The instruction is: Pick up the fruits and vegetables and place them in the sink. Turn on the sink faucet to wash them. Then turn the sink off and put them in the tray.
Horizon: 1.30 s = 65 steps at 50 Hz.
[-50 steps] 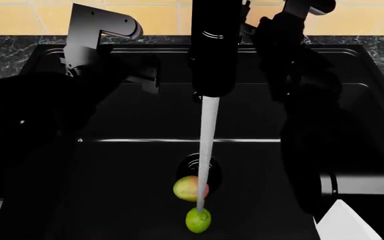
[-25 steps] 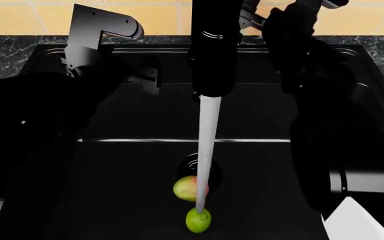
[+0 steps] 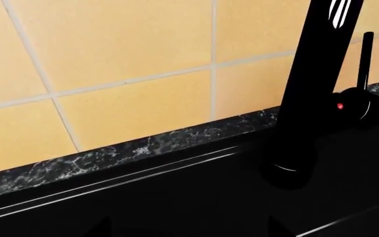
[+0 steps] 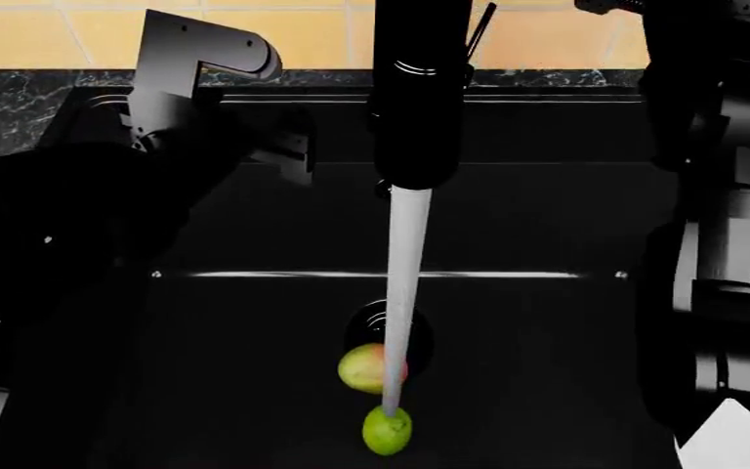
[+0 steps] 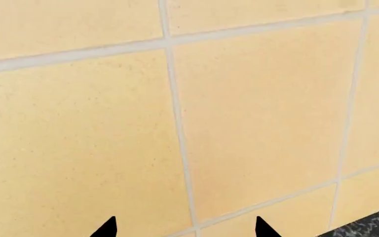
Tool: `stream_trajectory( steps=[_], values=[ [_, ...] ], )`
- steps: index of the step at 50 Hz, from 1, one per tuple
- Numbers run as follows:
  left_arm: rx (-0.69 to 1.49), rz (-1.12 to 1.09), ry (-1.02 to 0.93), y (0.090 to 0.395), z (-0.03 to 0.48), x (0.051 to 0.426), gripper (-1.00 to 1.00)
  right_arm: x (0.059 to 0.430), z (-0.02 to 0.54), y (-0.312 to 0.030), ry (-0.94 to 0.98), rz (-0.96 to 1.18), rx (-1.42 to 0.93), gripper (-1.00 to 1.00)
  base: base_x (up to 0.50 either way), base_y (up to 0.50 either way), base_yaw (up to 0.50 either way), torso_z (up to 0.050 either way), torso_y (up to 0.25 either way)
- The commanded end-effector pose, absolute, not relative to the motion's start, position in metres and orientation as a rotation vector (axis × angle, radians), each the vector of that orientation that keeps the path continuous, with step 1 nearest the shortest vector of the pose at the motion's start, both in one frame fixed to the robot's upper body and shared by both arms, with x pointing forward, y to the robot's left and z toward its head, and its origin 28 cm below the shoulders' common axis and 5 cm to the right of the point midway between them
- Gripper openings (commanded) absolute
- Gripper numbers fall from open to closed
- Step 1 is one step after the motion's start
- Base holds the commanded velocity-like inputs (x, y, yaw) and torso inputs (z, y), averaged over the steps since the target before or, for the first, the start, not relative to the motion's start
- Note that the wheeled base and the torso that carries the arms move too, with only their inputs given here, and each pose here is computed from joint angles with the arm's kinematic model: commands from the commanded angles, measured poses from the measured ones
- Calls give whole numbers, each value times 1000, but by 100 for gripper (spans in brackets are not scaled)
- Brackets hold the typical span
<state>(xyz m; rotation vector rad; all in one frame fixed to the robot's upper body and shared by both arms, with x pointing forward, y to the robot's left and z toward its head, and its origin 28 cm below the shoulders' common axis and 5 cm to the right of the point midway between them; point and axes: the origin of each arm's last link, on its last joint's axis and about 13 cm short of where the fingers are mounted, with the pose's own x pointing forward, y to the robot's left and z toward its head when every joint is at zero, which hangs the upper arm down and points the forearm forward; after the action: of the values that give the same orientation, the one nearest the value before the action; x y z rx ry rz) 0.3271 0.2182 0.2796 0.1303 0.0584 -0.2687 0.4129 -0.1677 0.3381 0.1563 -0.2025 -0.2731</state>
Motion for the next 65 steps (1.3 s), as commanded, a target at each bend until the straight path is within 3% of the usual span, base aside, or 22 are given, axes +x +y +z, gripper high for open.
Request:
stream_trajectory(
  steps=[1,37,65],
  values=[
    [129,-269,60,218,278,327,100,403,339,-187,-222,-375,95,100,0,0,0,0,0],
    [127,-267,59,218,279,327,100,424,294,-176,-92,-335,53,100,0,0,0,0,0],
    [122,-267,58,219,278,327,100,438,290,-141,-71,-243,26,100,0,0,0,0,0]
  ],
)
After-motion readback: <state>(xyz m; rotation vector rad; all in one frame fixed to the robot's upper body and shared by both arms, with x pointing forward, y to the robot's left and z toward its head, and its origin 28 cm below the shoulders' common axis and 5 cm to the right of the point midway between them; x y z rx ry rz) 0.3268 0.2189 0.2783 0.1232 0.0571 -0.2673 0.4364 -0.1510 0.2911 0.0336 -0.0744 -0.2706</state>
